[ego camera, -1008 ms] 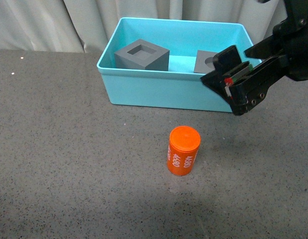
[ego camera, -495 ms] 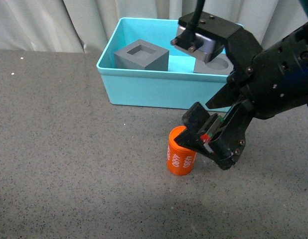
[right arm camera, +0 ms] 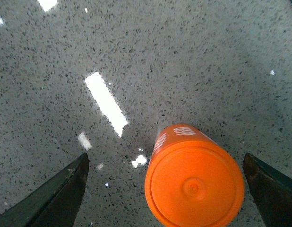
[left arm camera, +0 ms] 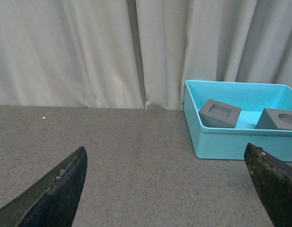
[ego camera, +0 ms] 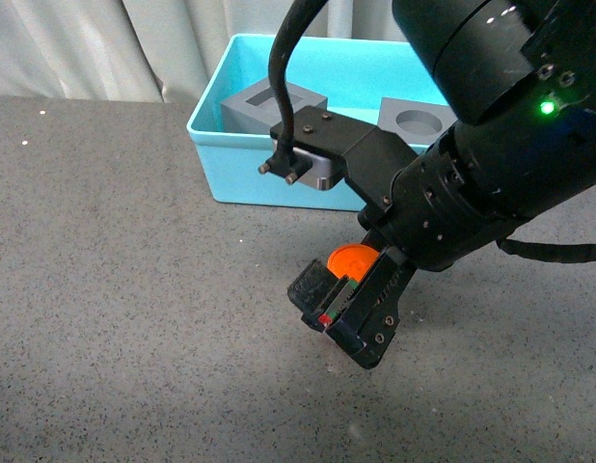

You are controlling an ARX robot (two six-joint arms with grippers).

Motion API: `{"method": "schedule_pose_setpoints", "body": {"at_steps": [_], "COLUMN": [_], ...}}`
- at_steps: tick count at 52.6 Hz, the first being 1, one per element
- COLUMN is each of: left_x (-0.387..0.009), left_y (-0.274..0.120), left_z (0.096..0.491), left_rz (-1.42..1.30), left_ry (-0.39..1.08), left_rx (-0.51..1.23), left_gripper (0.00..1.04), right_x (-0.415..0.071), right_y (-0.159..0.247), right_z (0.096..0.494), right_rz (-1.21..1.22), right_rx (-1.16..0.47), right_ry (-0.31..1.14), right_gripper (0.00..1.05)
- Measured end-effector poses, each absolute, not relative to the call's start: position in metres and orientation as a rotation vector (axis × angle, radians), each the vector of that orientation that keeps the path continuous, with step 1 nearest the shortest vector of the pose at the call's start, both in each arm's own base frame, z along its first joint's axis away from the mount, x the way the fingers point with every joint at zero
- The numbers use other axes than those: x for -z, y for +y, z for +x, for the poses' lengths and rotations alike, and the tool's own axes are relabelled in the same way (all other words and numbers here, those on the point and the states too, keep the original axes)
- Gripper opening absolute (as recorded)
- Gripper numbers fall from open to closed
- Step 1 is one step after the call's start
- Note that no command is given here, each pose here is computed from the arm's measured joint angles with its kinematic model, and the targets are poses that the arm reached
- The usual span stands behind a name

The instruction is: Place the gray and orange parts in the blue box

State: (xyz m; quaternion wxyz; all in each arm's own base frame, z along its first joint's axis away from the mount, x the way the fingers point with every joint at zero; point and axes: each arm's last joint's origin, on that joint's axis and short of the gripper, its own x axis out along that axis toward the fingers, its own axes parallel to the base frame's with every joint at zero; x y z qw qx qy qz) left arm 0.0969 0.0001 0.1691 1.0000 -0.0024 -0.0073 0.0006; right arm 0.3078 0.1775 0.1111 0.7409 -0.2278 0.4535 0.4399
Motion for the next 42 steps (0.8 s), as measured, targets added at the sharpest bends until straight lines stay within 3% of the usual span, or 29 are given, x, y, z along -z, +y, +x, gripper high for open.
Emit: {"method": "schedule_pose_setpoints", "body": {"at_steps": [6,19,30,42], "left_x": [-0.169,-0.169,-0.169,-0.169], "left_y": [0.000,0.000,0.000,0.000], "left_z": [0.097,0.097,0.097,0.097], "left_rz": [-0.005,-0.005,-0.005,-0.005], "left_ry": [-0.015,-0.015,-0.015,-0.015], "left_rx": [-0.001,-0.001,-0.001,-0.001], "left_gripper": [0.98,0.98,0.98,0.98], "right_x": [-0.102,-0.102,-0.116,-0.189], "right_y": [0.180,0.182,0.176,0.143], "right_z": [0.306,0.308,0.313,0.330], "right_rz": [-0.519,-0.522,-0.460,-0.266], "right_rx": [-0.951,-0.928,-0.903,-0.782], "right_ry": [1.036,1.037,0.998,0.797], "right_gripper": [0.76,0.46,0.45,0.45]}}
